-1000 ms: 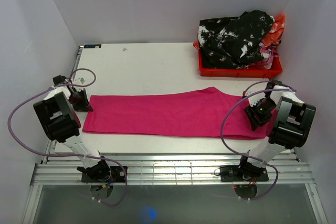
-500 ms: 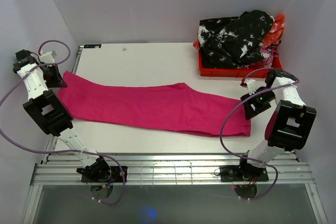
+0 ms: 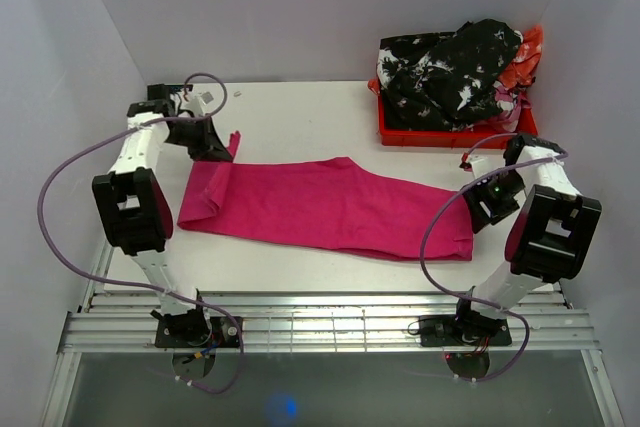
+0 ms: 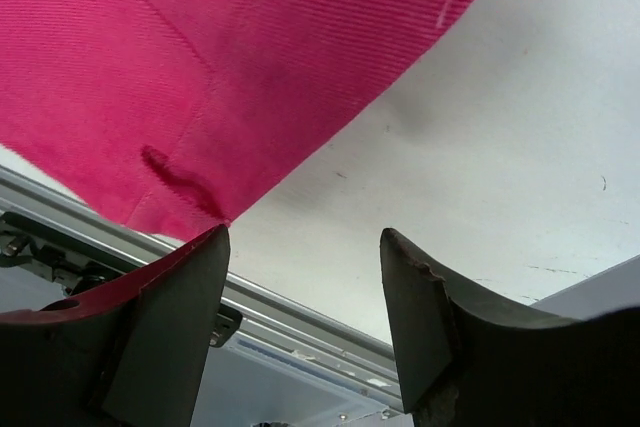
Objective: Fold and stack the trousers
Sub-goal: Fold the trousers
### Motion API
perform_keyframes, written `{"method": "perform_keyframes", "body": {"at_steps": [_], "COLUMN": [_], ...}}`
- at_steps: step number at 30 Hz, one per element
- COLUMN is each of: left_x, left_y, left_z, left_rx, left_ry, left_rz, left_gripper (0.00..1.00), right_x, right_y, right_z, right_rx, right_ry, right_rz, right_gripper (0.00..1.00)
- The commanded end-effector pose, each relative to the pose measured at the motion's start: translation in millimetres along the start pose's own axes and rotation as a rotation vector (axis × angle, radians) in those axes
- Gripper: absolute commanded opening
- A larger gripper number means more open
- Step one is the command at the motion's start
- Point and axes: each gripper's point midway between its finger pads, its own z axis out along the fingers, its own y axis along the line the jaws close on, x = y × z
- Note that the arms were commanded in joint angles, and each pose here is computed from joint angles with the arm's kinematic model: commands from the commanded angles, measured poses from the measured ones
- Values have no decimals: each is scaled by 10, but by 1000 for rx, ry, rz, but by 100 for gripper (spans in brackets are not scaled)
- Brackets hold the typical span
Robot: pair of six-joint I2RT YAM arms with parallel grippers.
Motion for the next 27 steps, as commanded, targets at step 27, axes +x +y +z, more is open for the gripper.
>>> {"method": "perform_keyframes", "body": {"at_steps": [27], "left_x": [734], "left_y": [-2008], "left_z": [1567], "left_rx": [180], "left_ry": [60], "left_rz": [-48], "left_gripper": [0], "right_x": [204], "right_y": [-32], "right_z": [339], "right_rx": [6], "right_ry": [133], "right_rz": [113], "right_gripper": [58]}}
